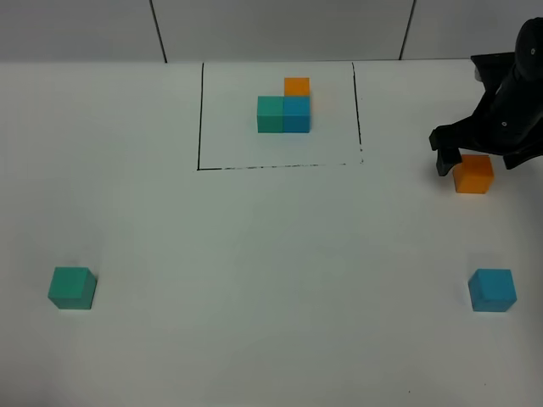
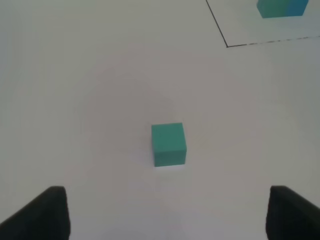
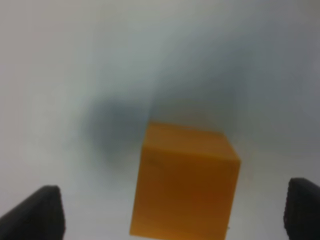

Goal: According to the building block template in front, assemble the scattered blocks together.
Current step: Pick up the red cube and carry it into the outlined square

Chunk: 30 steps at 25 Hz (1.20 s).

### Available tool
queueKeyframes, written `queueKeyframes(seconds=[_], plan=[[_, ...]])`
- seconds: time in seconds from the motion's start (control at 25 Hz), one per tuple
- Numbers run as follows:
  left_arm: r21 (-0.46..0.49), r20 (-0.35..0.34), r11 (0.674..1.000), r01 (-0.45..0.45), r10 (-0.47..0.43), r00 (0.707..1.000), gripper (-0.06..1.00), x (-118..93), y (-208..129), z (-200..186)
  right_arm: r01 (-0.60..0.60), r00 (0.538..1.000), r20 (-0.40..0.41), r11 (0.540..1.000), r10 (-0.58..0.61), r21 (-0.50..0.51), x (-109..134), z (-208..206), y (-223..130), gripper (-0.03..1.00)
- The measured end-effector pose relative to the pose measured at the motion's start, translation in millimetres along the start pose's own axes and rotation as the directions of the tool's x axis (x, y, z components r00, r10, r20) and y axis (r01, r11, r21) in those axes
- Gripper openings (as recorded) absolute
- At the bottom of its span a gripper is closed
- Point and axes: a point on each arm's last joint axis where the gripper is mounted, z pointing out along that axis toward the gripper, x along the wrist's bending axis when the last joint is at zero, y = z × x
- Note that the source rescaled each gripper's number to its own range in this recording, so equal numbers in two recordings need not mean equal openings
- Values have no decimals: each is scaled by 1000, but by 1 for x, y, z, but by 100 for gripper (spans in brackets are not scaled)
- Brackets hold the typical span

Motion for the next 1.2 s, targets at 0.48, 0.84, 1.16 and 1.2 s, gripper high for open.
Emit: queueKeyframes(seconds=[0.48,0.84,1.16,1.2], plan=[[0,0,1000,0,0,1000,78,0,0,0,-15,1000,-4,999,15,29,-6,25,-2,72],[0,0,1000,0,0,1000,78,0,0,0,-30,1000,-5,999,31,37,-6,23,-1,2],[0,0,1000,0,0,1000,78,0,0,0,331,943,-44,944,-330,13,44,-32,7,2],[0,0,1000,0,0,1000,78,0,0,0,421,906,-68,907,-419,16,62,-38,3,2]])
